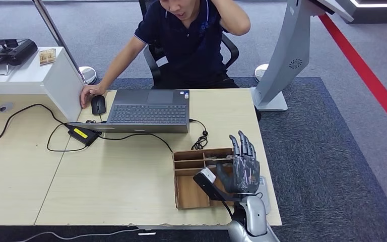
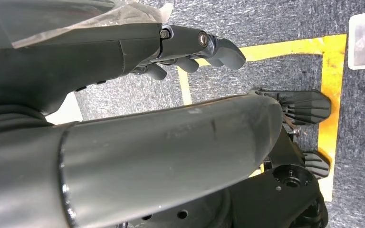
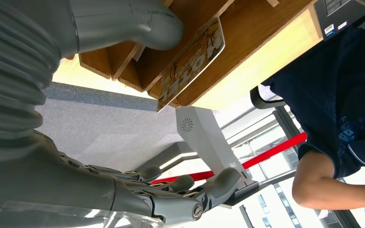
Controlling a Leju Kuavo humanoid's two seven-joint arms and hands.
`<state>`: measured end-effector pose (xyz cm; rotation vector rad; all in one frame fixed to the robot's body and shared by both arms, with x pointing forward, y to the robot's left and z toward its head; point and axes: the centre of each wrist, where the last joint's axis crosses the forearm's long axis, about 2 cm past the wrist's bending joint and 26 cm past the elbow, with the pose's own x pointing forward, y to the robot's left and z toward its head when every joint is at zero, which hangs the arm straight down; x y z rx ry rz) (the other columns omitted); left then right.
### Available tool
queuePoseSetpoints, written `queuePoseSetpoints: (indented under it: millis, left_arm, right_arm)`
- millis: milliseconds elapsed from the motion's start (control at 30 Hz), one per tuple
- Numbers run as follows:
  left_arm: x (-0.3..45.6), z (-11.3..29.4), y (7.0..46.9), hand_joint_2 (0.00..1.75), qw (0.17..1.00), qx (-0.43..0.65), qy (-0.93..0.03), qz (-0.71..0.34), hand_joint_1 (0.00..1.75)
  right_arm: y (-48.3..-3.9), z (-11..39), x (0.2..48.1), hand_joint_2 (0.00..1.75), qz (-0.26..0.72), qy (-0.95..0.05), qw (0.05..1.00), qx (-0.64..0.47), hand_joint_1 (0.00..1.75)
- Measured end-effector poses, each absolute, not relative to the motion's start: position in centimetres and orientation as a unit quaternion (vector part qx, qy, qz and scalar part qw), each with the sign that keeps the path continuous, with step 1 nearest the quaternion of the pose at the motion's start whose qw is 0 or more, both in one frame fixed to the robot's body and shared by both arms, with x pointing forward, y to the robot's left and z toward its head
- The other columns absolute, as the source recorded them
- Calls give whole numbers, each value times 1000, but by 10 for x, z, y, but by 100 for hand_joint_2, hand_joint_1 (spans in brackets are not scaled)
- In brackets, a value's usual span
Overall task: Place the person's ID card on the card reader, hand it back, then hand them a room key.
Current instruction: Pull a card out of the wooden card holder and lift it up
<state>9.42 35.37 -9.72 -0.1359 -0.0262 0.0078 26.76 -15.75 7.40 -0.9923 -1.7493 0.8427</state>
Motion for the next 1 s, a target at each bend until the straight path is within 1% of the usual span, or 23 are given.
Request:
queuePoseSetpoints:
  millis: [200,300,700,1000]
  left_arm:
    - [94,-97,354,0,998,-67,-13,4,0]
    - [94,-97,355,0,998,-66,-13,4,0]
    - [94,-97,355,0,998,-66,-12,5,0]
    - [94,-97,355,0,998,-66,-12,5,0]
  right_arm:
    - [-158,74,268,175,343,-711,462,-403,51]
    - [-158,74,268,175,343,-711,462,-403,58]
    - [-158,73,267,175,344,-710,463,-403,56]
    - [-158,73,267,175,344,-710,463,-403,66]
